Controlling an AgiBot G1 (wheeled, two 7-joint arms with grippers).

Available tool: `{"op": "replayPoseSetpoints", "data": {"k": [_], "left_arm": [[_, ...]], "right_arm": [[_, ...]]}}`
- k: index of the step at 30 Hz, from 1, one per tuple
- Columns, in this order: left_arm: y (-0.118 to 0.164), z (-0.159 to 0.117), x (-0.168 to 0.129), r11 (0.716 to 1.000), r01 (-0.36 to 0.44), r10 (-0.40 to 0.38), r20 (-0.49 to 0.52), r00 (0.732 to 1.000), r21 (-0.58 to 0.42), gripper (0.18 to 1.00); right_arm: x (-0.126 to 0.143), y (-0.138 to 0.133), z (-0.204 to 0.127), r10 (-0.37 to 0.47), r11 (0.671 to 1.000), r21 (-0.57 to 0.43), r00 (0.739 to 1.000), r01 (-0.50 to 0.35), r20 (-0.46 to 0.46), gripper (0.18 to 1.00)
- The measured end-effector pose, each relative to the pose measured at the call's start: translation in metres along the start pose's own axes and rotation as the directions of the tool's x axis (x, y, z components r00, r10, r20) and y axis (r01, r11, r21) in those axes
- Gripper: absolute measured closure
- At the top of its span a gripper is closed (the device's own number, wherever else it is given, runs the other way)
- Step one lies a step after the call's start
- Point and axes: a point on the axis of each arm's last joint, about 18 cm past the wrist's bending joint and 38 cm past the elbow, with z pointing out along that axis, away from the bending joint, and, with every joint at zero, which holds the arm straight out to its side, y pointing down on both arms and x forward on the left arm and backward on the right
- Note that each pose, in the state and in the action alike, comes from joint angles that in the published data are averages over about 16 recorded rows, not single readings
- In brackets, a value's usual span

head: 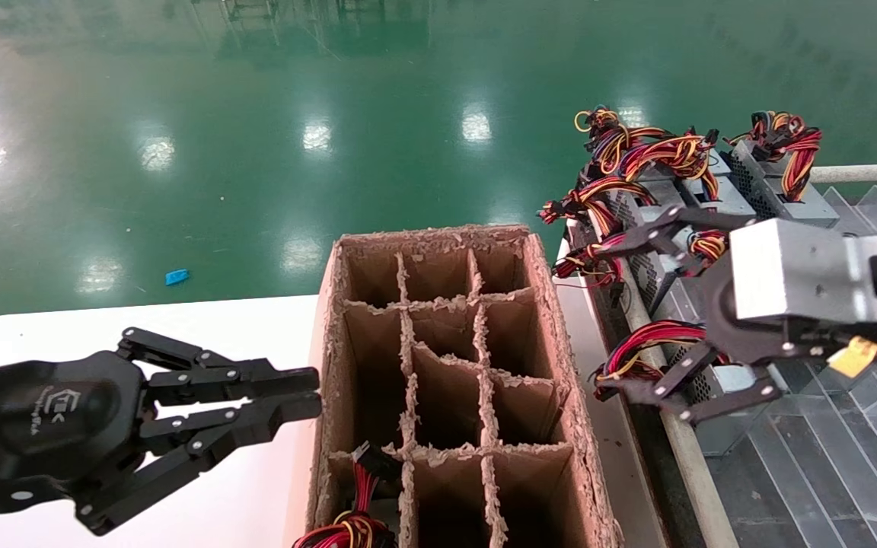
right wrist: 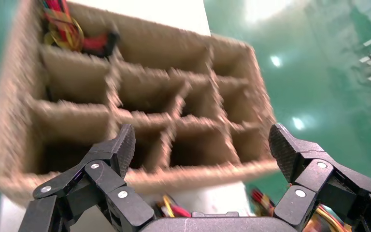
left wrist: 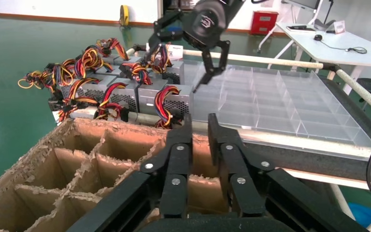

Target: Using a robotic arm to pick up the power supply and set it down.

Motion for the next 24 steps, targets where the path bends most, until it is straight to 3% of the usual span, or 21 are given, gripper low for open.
{"op": "replayPoseSetpoints", "data": {"k": [6,12,24], "left_arm": [[0.000,0.000,0.000,1.000,0.000,0.000,0.000,1.000,0.000,0.883],[0.000,0.000,0.000,1.000,0.000,0.000,0.000,1.000,0.000,0.785],[0.000,0.000,0.000,1.000,0.000,0.000,0.000,1.000,0.000,0.515]], "right_arm": [[-0.015,-0.004,0.014,0.084,0.990,0.113,0.996,-0.089,0.042,0.179],[-0.031,-0.006,0.024,0.168,0.958,0.220,0.982,-0.183,0.087,0.179],[-0.064,-0.005,0.032,0.325,0.835,0.407,0.929,-0.371,0.180,0.179]]}}
